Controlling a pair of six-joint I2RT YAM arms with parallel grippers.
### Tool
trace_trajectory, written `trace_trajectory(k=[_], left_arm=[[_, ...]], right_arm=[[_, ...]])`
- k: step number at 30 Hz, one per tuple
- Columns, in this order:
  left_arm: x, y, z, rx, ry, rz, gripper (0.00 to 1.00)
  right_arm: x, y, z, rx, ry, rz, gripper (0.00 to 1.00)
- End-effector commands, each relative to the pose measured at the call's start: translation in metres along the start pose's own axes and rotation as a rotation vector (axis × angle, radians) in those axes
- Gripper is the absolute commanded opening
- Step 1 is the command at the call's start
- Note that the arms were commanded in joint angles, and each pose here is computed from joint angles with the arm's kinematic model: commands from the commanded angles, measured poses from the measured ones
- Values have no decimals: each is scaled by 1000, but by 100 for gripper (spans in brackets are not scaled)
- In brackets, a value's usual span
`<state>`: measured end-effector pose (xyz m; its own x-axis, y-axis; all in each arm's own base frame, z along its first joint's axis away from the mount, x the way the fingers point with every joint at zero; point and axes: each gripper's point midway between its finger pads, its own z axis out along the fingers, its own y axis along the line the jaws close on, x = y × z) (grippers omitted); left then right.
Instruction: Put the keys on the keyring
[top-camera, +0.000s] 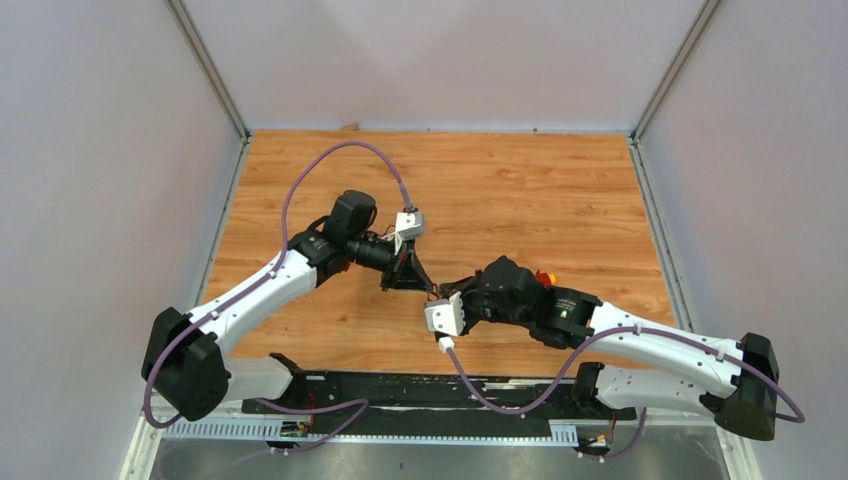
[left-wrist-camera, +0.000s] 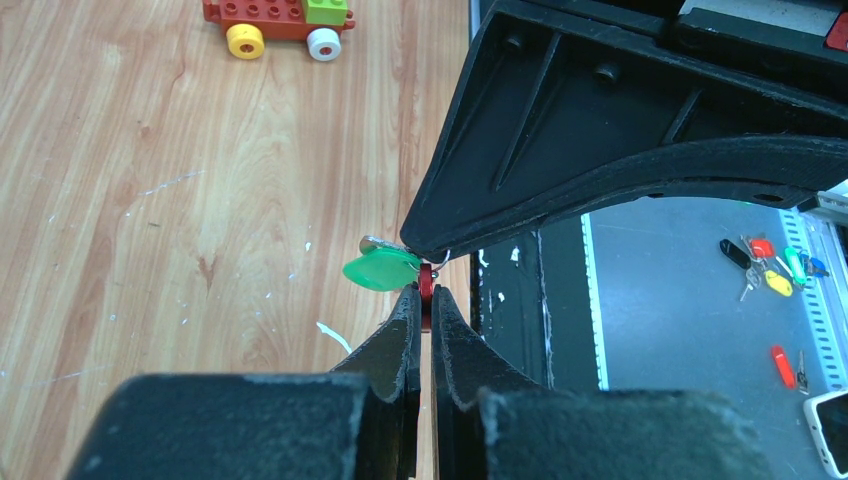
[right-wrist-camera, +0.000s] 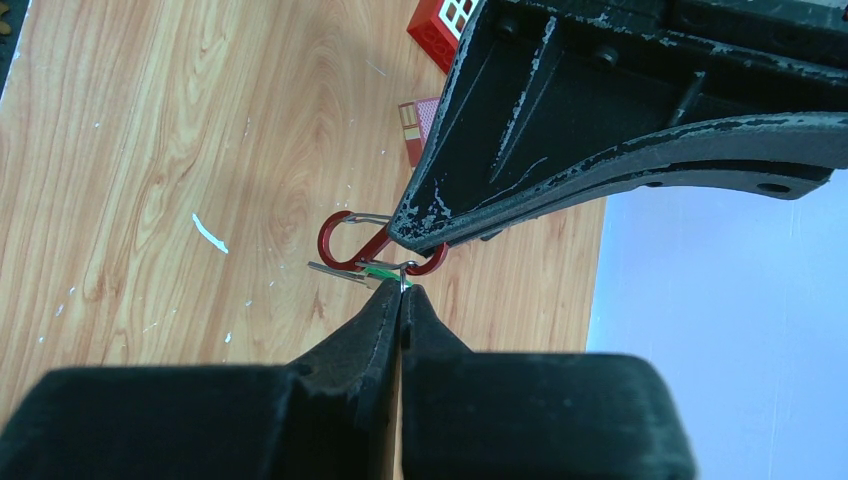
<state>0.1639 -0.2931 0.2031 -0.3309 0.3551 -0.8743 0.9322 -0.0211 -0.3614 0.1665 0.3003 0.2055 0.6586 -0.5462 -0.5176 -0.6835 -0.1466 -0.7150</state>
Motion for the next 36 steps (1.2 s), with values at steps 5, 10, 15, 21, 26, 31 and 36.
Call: trace_trajectory(k=[5,10,15,21,26,31,36], left_arm=[[-6,-5,3,38,-23,44,0],[-5,-5,4,40,-21,42,0],[-4,-5,5,41,-20,42,0],[-4,-5,6,44,-18,44,0],[-4,-5,5,41,-18,49,0],[-4,-6,5,42,-17,53,0],[-3,-7,5,43,-16,57,0]], right_arm=[[-27,-18,-2,59,-99,-3,0],[-27,-19,-2,60,-100,-2,0],[-28,-20,-2,65,-100,-3,0],[-30,-19,0,63,-103,-7,0],[-29,-20,-1,72,-99,-11,0],[-26,-19,-1,73,-90,-13,0],[-24,-19,-1,78,-82,-15,0]])
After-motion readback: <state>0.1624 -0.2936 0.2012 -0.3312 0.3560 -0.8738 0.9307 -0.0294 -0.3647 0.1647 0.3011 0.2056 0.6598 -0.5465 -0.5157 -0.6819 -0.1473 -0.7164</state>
